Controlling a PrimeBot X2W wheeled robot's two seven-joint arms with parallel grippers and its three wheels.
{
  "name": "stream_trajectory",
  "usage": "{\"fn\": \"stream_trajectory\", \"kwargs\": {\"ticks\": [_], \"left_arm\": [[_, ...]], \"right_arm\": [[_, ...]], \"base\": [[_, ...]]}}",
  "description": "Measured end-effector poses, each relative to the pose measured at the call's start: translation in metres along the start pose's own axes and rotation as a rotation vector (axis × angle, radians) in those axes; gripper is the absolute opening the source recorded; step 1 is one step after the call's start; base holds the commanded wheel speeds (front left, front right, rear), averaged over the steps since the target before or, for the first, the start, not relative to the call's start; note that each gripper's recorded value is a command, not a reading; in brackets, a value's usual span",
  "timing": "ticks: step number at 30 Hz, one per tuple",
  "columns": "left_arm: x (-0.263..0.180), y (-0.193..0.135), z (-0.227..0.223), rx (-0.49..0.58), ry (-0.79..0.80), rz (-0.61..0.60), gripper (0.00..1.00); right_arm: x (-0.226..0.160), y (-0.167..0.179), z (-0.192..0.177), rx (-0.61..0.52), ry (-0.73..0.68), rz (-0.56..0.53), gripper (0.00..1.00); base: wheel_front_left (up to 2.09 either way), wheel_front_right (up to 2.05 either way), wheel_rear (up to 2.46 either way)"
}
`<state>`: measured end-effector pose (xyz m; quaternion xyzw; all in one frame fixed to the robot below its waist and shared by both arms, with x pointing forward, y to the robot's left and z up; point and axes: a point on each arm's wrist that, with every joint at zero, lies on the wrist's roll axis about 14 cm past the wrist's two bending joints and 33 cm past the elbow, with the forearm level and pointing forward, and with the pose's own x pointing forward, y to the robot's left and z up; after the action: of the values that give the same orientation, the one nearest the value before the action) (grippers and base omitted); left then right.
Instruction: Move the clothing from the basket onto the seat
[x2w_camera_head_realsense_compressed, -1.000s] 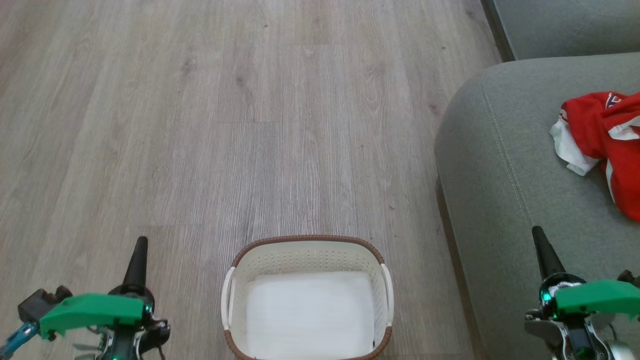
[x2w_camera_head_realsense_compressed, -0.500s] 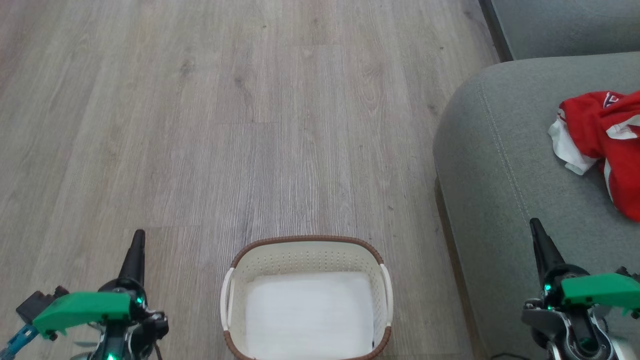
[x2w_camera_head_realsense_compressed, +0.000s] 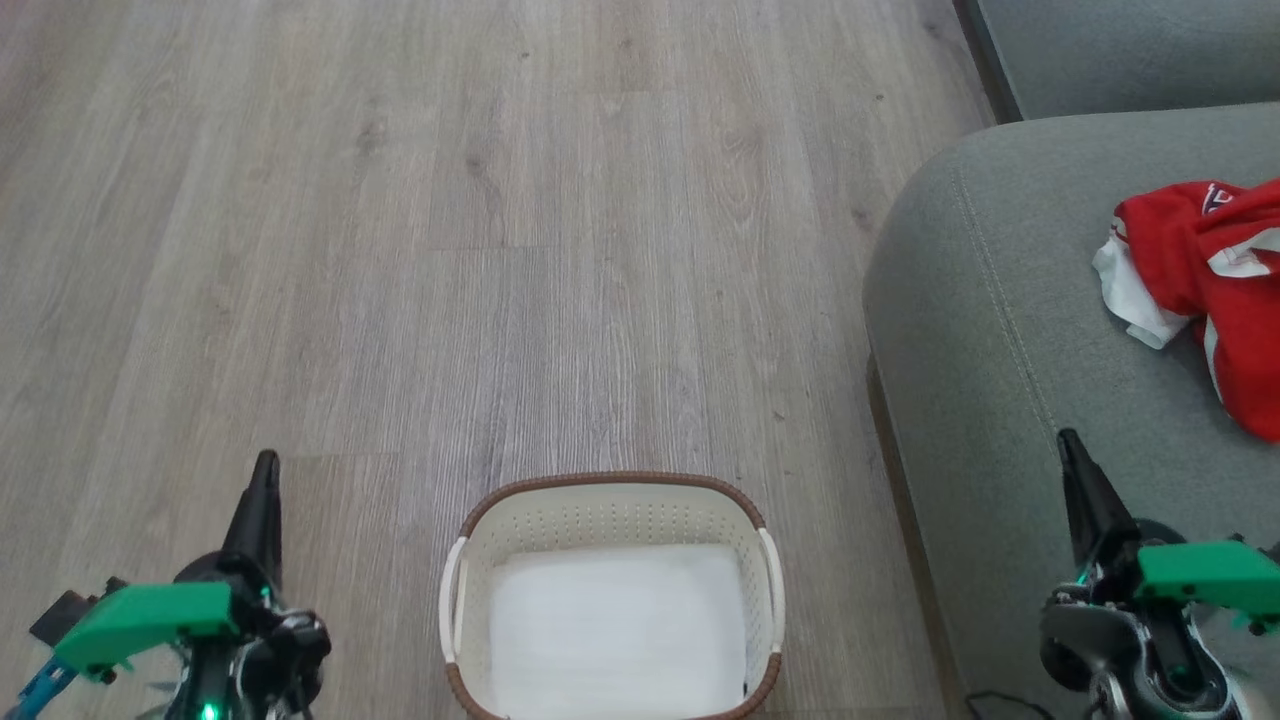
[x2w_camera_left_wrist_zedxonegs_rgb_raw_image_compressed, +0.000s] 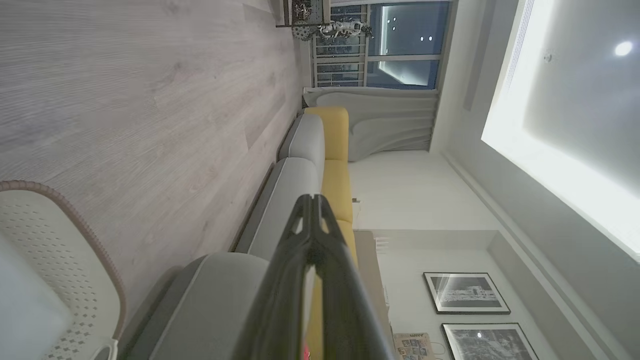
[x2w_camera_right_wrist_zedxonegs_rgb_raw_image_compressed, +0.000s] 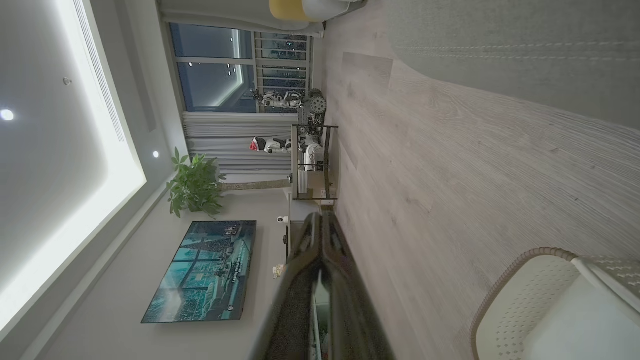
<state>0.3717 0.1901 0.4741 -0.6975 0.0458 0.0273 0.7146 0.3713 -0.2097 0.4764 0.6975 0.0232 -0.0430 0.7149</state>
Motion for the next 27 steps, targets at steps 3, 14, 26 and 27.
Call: {"fn": "stream_trajectory", "kwargs": {"ticks": [3, 14, 26, 27], "left_arm": [[0.0027, -0.0044, -0.0004, -0.025, -0.001, -0.014, 0.0], [0.0031, -0.005, -0.0008, -0.026, -0.001, -0.015, 0.0], [0.0031, -0.005, -0.0008, -0.027, -0.001, -0.015, 0.0], [0.0031, -0.005, -0.0009, -0.027, -0.001, -0.015, 0.0]], "right_arm": [[0.0025, 0.0038, 0.0001, 0.021, -0.002, 0.011, 0.0], [0.0025, 0.0034, 0.0001, 0.022, -0.001, 0.01, 0.0], [0.0024, 0.0033, -0.0002, 0.024, -0.001, 0.01, 0.0], [0.0024, 0.0033, -0.0003, 0.024, -0.001, 0.01, 0.0]], "base": [[0.0, 0.0, 0.0], [0.0, 0.0, 0.0], [0.0, 0.0, 0.0], [0.0, 0.0, 0.0]]}}
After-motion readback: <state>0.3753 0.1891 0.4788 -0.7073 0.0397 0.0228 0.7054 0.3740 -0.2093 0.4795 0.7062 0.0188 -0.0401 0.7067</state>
